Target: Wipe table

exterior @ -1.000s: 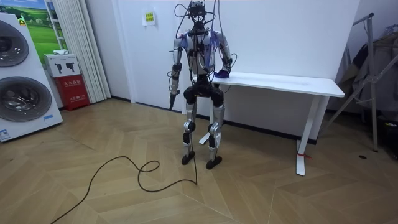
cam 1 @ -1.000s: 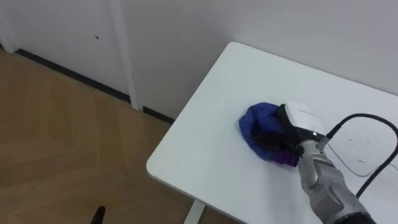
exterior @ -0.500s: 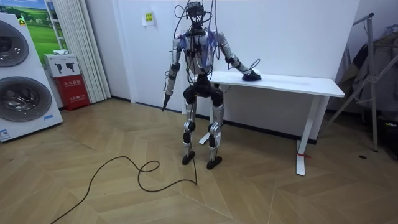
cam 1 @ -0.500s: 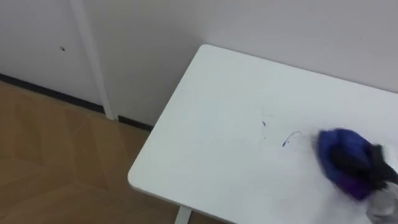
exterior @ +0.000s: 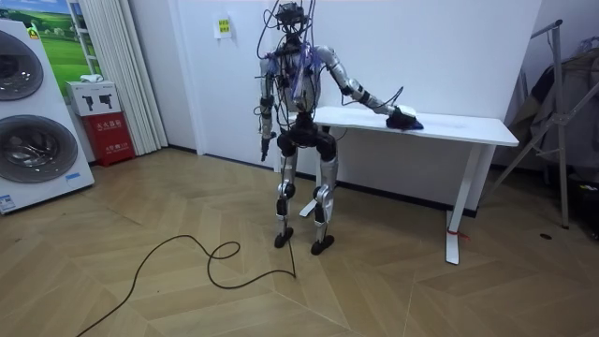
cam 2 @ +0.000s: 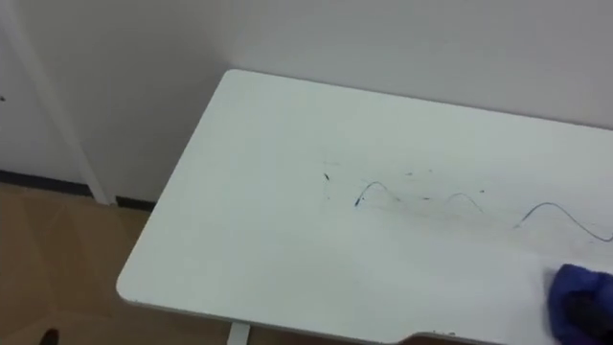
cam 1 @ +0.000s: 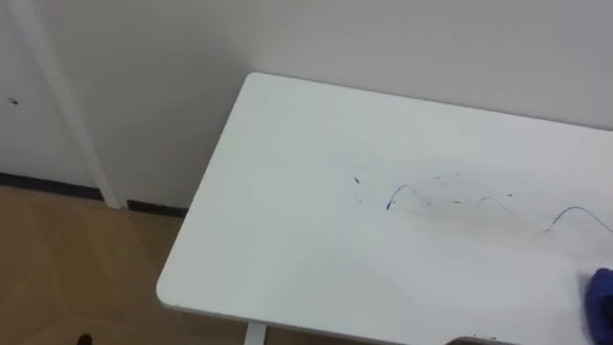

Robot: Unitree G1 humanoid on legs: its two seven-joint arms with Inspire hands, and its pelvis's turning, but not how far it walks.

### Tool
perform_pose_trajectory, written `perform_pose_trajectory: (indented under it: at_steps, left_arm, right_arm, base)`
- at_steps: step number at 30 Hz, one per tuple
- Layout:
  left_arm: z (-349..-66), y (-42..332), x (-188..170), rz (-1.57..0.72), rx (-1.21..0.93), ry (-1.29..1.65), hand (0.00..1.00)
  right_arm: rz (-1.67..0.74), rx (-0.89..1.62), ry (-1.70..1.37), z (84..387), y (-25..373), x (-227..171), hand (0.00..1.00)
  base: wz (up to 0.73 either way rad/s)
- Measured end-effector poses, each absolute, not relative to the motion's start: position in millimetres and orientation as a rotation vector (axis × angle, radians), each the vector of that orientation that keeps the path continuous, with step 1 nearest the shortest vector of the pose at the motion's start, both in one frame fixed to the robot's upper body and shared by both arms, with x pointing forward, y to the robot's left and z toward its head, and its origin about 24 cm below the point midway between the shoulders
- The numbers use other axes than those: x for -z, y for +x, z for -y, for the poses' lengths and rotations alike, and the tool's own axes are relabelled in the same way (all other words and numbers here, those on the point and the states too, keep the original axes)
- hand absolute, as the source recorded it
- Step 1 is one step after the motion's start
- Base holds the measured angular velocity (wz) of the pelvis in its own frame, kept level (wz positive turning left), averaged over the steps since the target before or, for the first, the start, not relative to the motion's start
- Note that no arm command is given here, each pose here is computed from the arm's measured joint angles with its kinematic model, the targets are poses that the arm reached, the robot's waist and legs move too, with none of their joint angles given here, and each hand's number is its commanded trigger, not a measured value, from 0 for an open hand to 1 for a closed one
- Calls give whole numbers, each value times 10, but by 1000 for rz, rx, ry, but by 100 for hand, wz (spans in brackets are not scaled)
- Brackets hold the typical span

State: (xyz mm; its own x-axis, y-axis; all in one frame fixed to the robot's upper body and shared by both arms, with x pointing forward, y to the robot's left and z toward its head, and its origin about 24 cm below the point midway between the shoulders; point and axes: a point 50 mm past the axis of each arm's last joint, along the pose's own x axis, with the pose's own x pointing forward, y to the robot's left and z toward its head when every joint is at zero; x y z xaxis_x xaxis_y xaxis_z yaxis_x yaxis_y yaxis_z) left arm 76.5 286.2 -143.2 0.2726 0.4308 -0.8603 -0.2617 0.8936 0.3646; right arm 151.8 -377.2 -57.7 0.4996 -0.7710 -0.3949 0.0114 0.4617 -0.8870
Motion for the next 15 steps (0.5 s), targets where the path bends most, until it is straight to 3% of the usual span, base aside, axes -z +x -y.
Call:
perform_pose_trajectory:
  at_steps: [2, 4, 7, 10, 15]
  left_arm:
    - [-2786, 850, 1462, -1221, -428, 164, 0]
    - [-2705, 931, 1486, -1233, -382, 158, 0]
    - [-2546, 1028, 1514, -1220, -341, 114, 0]
    - [-2547, 935, 1531, -1248, -331, 121, 0]
    - [-2688, 567, 1540, -1312, -418, 128, 0]
  right_arm:
    - [-828, 434, -1100, 3454, 1849, 535, 100]
    - [-610, 184, -1252, 2793, 2378, 379, 100]
    - [-384, -34, -1302, 2100, 2895, 141, 100]
    - [-341, -88, -1289, 1970, 3033, 72, 100]
    - [-452, 31, -1057, 2343, 2721, 346, 100]
  base:
    - [-45]
    - [-11]
    - [17]
    - [73]
    - [66]
